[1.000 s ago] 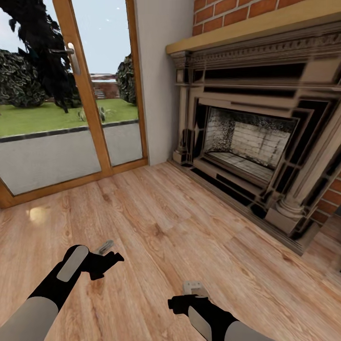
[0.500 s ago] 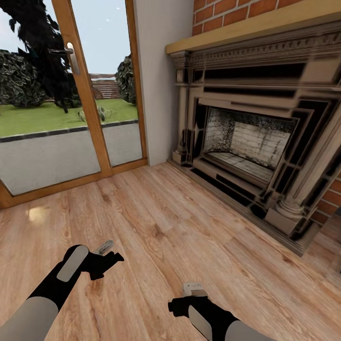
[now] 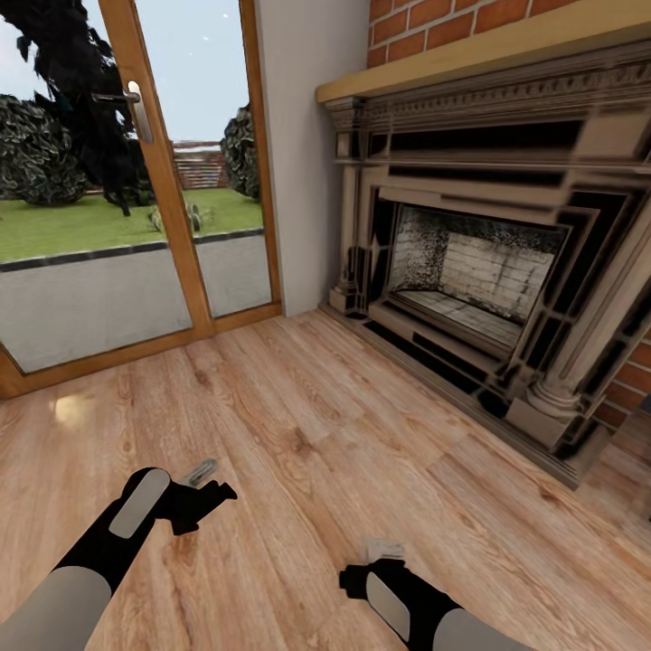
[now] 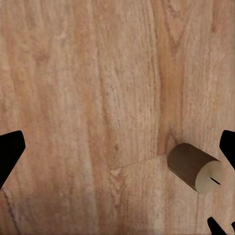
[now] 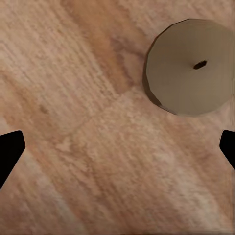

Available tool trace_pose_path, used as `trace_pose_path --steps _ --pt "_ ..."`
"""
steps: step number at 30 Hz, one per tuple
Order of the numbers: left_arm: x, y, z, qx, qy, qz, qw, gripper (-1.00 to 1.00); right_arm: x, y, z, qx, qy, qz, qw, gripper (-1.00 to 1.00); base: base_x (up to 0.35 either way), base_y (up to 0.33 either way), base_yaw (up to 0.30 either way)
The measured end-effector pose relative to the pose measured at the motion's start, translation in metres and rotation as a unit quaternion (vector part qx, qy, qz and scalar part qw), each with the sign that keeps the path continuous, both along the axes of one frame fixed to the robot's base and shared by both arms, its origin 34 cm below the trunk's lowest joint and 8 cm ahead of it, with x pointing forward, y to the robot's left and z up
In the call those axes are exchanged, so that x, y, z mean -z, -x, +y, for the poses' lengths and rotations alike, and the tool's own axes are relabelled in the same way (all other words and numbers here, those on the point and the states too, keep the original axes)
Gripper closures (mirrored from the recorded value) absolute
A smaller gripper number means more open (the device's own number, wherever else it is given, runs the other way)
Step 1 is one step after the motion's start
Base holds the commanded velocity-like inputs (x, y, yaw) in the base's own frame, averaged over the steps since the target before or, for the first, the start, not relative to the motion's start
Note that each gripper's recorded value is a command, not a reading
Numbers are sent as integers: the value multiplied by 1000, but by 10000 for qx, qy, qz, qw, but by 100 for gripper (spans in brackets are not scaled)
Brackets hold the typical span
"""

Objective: Place each of the two pumpkins and all three candles from the living room inside a cabinet in the living room (use any cabinet), then make sure every cabinet is closed, and position the cauldron so it is next to a table in the living room.

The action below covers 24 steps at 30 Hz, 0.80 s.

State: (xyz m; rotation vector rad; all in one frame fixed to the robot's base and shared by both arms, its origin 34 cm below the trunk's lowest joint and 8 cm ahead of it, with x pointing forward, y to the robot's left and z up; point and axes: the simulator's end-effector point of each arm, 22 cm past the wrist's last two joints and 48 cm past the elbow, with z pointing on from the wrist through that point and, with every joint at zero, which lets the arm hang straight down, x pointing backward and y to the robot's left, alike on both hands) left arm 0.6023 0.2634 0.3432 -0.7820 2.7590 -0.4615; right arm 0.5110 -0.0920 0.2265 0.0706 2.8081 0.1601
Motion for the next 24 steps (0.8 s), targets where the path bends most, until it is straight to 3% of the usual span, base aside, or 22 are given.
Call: trace_pose_path --steps 7,13,19,24 --pt "0 0 -1 20 -10 4 10000 -100 3 3 -13 92 172 50 9998 -100 0 0 0" --pt "0 0 0 19 -15 4 10000 -100 6 -2 -48 347 629 -25 9974 -100 0 0 0" --pt "0 0 1 17 -18 1 10000 -100 5 -14 -84 588 836 -283 9944 -100 0 0 0" --pt "0 0 2 17 -23 -1 10000 -100 6 -16 -103 623 960 -320 9929 -100 0 0 0"
